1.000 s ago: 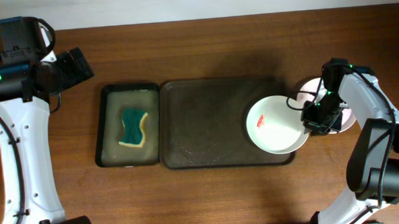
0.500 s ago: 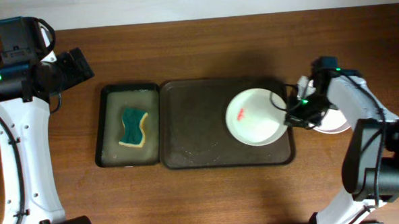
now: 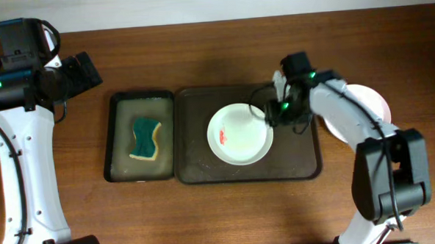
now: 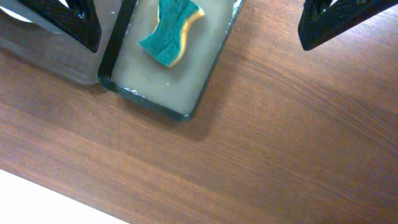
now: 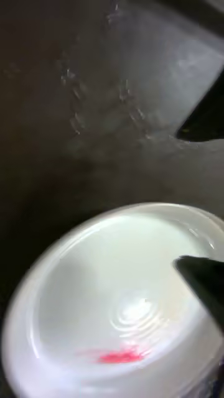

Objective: Clean dirty plates on tray and stack at the side
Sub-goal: 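Move the right gripper back and grip the rim of the last plate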

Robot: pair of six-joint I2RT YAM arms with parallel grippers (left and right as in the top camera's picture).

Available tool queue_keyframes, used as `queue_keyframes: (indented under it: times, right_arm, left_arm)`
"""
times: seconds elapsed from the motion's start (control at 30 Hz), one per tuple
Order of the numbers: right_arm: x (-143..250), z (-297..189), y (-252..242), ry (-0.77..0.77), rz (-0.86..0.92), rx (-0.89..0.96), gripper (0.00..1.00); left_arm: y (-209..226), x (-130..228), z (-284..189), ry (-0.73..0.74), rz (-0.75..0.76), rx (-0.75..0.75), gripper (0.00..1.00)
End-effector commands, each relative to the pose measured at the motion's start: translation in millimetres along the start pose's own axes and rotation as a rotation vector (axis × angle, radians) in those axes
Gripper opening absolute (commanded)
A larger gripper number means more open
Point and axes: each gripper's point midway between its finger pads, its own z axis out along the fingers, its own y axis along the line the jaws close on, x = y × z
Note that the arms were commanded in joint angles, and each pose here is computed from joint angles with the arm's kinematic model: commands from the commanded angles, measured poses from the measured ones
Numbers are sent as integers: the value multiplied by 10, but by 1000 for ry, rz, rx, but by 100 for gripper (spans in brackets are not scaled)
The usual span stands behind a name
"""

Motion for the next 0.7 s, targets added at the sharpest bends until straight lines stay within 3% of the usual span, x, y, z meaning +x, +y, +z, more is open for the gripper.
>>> queue_keyframes:
  times: [0.0,0.1,0.13,0.17,0.3,0.33,0.4,0.43,0.53,0.67]
  right_arm:
    - [-361,-868,1,-98,-18,-9,61]
    - [-190,-1411,-21,-41,-1,6,62]
    - [-139,-1450,-28,-23,8,6,66]
    - [-131,-1452,-29,-20,19,6,98]
    - [-408,-1466,-27,-130,-14,6,98]
    - [-369,-1450,-25,-113,-12,6,82]
    - [-254,-1392,3,-63,-10,4,32]
    - [-190,-1310,39,-33,-17,2,14]
    - [-52,-967,135,31,-50,-2,17]
    - [27,-251,46,19,4,-7,30]
  left_arm:
    - [13,1,21,4,-5,-3,99]
    - [13,1,21,4,-5,-3,99]
    - [13,1,21,4,-5,-3,99]
    - [13,1,21,4,-5,-3,99]
    - [13,1,21,4,-5,-3,99]
    - [13,1,21,4,-5,-3,99]
    - [13,2,21,4,-5,-3,99]
    - [13,1,21,4,-5,-3,99]
    - [13,1,21,4,-5,-3,100]
    - [13,1,21,4,-5,-3,99]
